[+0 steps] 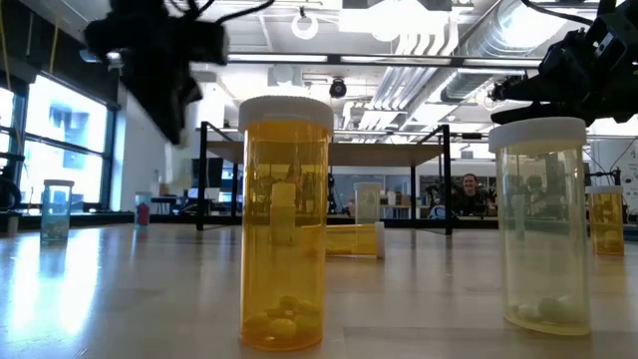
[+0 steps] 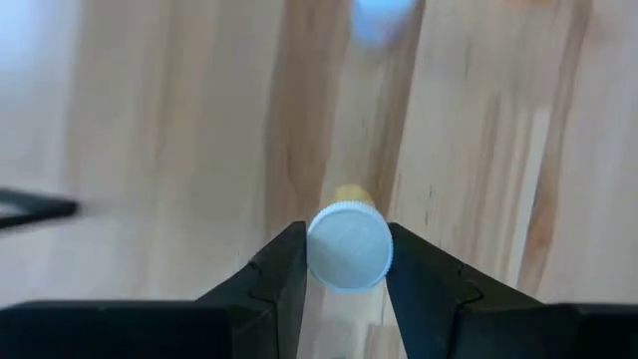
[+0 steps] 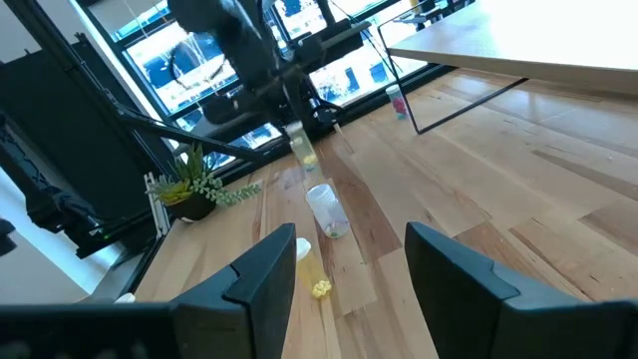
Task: Pick and place medicine bottles onto shelf by color
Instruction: Put the top left yellow pill bottle on the shelf
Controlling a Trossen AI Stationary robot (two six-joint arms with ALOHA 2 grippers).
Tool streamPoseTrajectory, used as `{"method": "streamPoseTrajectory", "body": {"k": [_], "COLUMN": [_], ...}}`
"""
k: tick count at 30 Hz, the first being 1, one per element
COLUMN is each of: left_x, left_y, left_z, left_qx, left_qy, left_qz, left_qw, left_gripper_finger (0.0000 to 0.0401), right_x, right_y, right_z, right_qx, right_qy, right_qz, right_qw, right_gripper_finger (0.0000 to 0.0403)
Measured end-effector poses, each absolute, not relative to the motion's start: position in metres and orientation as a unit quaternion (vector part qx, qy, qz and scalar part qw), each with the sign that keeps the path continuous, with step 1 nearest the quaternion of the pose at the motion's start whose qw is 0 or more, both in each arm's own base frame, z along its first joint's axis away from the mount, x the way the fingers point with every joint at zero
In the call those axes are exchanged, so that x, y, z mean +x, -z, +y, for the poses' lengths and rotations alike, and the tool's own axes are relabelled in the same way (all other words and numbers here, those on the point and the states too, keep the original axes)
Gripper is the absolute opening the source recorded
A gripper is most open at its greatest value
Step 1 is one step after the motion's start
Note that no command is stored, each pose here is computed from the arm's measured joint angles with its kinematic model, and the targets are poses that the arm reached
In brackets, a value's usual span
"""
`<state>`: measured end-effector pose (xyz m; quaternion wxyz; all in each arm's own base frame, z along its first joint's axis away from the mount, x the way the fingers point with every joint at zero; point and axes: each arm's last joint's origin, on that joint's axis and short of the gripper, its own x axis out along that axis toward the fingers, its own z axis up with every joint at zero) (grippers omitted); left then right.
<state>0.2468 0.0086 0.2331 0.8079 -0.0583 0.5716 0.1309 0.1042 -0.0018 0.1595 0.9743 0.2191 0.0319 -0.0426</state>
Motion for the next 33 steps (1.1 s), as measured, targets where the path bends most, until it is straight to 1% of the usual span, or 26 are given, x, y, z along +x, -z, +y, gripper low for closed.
{"method": "streamPoseTrajectory", "body": {"k": [5,10,16,21,28,33], "left_x": [0.254,0.253,0.238,0.219,0.201,0.208], "left_y": [-0.270,-0.306,-0.345,-0.375,-0.396,-0.395], "left_z": [0.034,0.069,0.114,0.148,0.198,0.230], "left_qx": [-0.054,-0.055,-0.042,-0.067,-0.107,-0.135], "left_qy": [-0.147,-0.186,-0.274,-0.347,-0.421,-0.430], "left_qz": [0.546,0.509,0.474,0.430,0.414,0.439], "left_qw": [0.823,0.839,0.836,0.831,0.800,0.778], "left_gripper_finger": [0.0112,0.0113,0.0113,0.0113,0.0113,0.0113], "right_x": [0.104,0.104,0.104,0.104,0.104,0.104], "right_y": [-0.159,-0.160,-0.160,-0.160,-0.160,-0.159], "right_z": [-0.002,-0.002,-0.002,-0.002,-0.002,-0.002], "right_qx": [0.219,0.219,0.219,0.219,0.219,0.219], "right_qy": [0.042,0.042,0.042,0.042,0.042,0.043], "right_qz": [0.032,0.032,0.032,0.032,0.032,0.032], "right_qw": [0.974,0.974,0.974,0.974,0.974,0.974], "right_gripper_finger": [0.0181,0.0181,0.0181,0.0181,0.0181,0.0181]}}
